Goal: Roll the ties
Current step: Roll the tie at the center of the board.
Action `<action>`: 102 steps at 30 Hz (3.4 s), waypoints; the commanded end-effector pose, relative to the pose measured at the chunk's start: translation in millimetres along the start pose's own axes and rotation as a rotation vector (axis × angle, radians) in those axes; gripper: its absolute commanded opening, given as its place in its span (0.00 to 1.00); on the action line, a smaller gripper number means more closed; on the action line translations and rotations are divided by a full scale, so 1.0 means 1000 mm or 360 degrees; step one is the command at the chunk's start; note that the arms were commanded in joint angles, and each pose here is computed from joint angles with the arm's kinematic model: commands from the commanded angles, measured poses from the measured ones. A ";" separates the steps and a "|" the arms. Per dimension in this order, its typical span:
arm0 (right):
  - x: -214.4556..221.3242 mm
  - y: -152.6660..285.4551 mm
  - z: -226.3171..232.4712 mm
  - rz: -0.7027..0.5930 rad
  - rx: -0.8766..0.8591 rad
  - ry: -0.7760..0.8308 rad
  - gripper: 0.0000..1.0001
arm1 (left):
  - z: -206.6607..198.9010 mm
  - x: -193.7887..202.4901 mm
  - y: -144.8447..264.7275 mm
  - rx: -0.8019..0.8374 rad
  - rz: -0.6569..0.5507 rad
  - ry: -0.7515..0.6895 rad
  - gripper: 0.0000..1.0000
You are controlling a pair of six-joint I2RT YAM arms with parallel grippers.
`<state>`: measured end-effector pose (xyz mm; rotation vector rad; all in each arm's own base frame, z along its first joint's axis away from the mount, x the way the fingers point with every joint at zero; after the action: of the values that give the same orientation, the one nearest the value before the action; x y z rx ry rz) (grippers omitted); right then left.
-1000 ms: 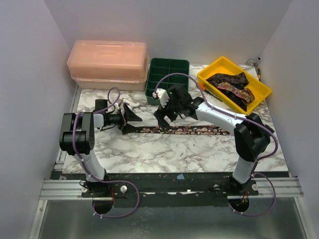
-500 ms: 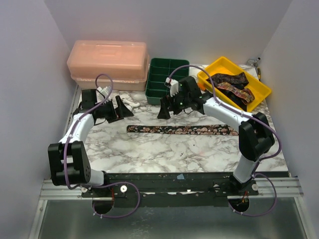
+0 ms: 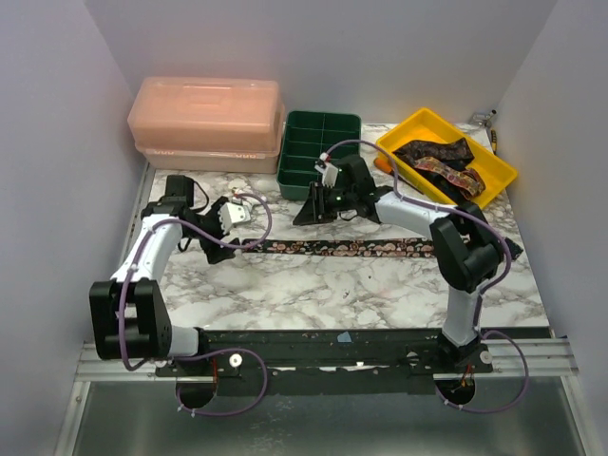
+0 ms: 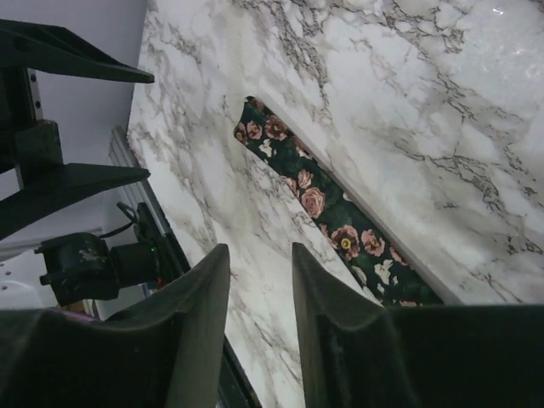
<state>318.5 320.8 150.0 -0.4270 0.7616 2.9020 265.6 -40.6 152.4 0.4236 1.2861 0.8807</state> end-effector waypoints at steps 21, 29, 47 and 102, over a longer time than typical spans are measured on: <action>0.045 -0.110 -0.010 0.0077 -0.0020 -0.0343 0.00 | 0.016 0.029 -0.079 0.0386 0.0186 -0.0526 0.73; 0.037 -0.119 -0.009 0.0040 -0.0031 -0.0379 0.01 | 0.015 0.028 -0.082 0.0388 0.0218 -0.0535 0.70; 0.064 -0.129 -0.073 0.0060 0.0294 -0.0429 0.01 | 0.012 0.026 -0.087 0.0406 0.0392 -0.0612 0.68; 0.042 -0.065 -0.014 0.0217 -0.0155 -0.0299 0.53 | 0.011 -0.057 -0.092 0.0475 0.0030 -0.0517 0.04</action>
<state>303.2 366.8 71.8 -0.1007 0.7718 2.9696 308.8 -120.1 120.0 0.7900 1.1007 0.6727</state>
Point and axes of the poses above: each gripper's point midway between its finger pads, its own y axis back along the fingers, its own z axis along the line the jaws close on, x = y × z, the point moved 5 cm from there along y, back along the fingers, and after that the axes turned 15 degrees about -y, right-handed, at the moved point
